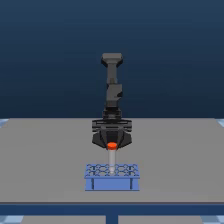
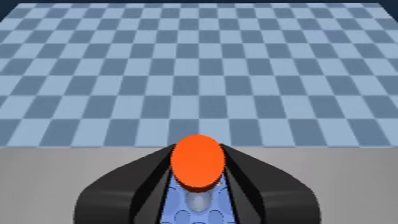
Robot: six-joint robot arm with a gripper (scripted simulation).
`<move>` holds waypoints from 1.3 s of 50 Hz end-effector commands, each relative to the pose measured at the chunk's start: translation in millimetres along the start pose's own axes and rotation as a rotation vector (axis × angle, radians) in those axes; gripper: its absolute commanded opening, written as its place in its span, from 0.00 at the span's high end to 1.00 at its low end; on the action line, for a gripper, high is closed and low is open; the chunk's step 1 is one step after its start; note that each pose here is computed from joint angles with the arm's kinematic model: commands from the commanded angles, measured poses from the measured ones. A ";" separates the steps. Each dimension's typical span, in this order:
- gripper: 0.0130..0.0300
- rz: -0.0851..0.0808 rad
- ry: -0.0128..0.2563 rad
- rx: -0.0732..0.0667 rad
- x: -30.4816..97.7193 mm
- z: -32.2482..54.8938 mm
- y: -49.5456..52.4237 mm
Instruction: Pick up the centrifuge tube on the rack
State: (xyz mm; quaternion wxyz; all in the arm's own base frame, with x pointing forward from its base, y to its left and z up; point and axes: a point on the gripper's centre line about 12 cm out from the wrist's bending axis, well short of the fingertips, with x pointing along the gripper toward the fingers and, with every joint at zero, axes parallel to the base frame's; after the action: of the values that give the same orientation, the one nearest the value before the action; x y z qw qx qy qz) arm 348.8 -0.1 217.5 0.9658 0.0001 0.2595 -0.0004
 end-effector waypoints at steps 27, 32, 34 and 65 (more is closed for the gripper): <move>1.00 0.001 0.001 -0.001 -2.4 4.1 0.1; 1.00 0.001 0.001 -0.001 -2.7 4.6 0.1; 1.00 0.000 0.001 -0.001 -2.9 4.9 0.1; 1.00 0.000 0.001 -0.001 -5.2 8.8 0.0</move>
State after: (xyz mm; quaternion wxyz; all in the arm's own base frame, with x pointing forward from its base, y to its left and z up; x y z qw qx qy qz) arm 348.7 -0.1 227.2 0.9656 0.0032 0.2600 -0.0013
